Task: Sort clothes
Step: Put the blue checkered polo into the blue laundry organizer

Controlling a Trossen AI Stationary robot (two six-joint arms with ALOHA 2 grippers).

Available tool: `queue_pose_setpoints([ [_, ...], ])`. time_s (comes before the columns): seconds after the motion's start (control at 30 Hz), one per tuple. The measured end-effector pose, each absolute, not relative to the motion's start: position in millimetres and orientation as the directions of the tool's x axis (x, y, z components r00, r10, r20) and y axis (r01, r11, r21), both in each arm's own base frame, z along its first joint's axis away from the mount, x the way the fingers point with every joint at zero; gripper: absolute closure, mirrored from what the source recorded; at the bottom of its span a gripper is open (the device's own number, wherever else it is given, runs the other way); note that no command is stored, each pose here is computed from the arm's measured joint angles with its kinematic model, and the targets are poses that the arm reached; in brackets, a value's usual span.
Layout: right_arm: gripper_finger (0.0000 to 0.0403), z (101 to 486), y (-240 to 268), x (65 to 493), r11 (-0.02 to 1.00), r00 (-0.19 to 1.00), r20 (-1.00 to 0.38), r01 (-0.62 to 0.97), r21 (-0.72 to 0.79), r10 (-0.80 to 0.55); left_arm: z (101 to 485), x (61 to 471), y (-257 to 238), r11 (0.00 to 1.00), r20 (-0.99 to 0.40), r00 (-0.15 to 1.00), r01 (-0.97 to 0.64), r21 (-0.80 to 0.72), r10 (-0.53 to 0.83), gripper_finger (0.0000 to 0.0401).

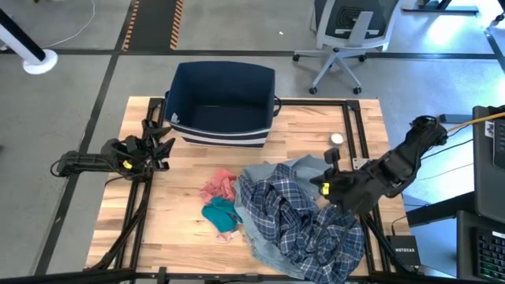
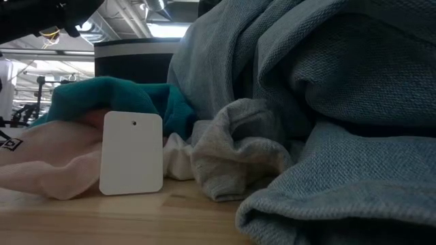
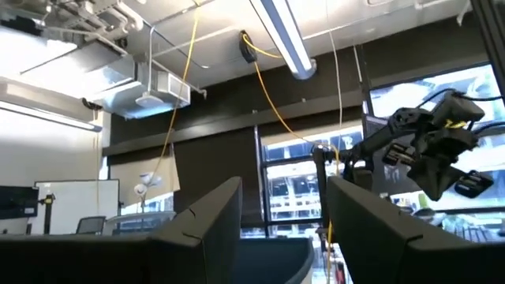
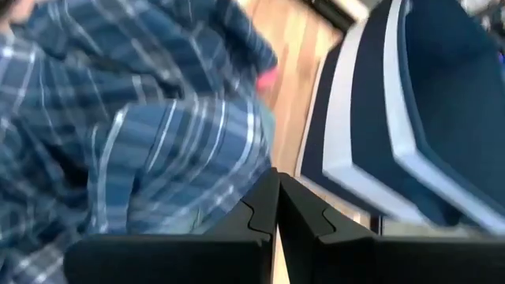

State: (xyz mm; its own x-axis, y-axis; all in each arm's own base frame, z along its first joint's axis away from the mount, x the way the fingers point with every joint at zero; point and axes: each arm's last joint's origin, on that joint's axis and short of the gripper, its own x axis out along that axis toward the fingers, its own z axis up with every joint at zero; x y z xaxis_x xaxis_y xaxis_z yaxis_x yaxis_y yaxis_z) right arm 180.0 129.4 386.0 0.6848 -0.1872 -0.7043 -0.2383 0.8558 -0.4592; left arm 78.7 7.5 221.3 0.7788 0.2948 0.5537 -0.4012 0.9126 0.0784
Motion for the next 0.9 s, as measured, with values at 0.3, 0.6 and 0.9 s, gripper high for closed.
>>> queue_pose_setpoints([
  [0.3, 0.0386, 381, 130, 167, 0.905, 0.626, -0.746, -0.148, -0.399, -0.226, 223, 78, 8, 0.904, 0.568, 0.768, -0.417, 0.096, 0.295, 0.0221],
  [0.6, 0.0386, 351, 131, 167, 0.917, 0.531, -0.814, -0.155, -0.367, -0.236, 223, 78, 7, 0.910, 0.568, 0.768, -0.407, 0.078, 0.295, 0.0221],
  [0.9, 0.0325, 341, 133, 169, 0.931, 0.533, -0.812, -0.113, -0.348, -0.239, 223, 78, 7, 0.911, 0.568, 0.769, -0.405, 0.077, 0.294, 0.0221],
])
